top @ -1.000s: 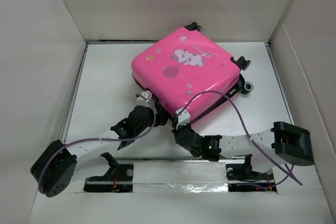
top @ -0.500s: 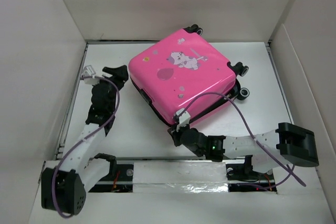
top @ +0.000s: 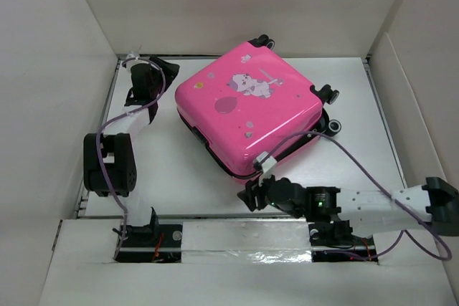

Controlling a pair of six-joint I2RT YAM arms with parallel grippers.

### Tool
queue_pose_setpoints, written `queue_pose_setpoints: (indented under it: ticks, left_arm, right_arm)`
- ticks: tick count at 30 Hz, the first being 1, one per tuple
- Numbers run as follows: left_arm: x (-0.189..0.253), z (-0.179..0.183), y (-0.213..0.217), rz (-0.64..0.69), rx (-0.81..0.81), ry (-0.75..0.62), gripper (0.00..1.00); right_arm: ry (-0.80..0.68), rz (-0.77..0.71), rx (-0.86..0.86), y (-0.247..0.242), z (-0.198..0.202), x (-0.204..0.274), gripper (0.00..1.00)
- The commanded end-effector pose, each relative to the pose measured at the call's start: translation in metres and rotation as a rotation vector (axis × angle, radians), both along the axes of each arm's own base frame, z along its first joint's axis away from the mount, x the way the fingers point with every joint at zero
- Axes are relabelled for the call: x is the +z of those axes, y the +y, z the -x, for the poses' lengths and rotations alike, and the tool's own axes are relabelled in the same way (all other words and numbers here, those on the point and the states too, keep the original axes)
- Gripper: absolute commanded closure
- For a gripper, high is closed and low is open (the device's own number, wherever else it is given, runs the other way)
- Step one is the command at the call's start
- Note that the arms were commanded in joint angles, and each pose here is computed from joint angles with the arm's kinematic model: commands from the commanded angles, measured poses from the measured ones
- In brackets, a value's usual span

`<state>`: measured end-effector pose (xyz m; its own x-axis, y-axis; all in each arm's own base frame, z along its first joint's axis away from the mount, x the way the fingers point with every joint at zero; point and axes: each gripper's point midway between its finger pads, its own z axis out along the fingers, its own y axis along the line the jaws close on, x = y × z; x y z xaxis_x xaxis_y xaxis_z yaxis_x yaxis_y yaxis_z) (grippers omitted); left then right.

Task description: Pack the luggage

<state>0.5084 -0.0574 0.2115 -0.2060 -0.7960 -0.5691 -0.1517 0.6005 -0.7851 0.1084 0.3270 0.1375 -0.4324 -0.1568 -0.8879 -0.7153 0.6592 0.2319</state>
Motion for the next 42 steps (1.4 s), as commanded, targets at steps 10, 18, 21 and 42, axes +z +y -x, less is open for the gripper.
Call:
queue_pose_setpoints:
  ticks: [10,18,21,42]
  left_arm:
    - [0.015,-0.038,-0.038,-0.121,-0.173,-0.054,0.39]
    - [-0.045,-0.062,-0.064,-0.121,-0.284,0.056,0.43]
    - [-0.053,-0.07,-0.074,-0.154,-0.32,0.04,0.43]
    - [-0.055,0.106,-0.105,0.023,-0.309,-0.111,0.46]
  right_arm:
    - [0.061,0.006,-0.706,-0.168,-0.096,-0.025,0.68]
    - [-0.103,0.045,-0.976,-0.259,-0.171,0.005,0.57]
    - [-0.115,0.024,-1.039,-0.294,-0.196,0.011,0.55]
    - [-0.114,-0.072,-0.283,-0.151,-0.332,0.037,0.35]
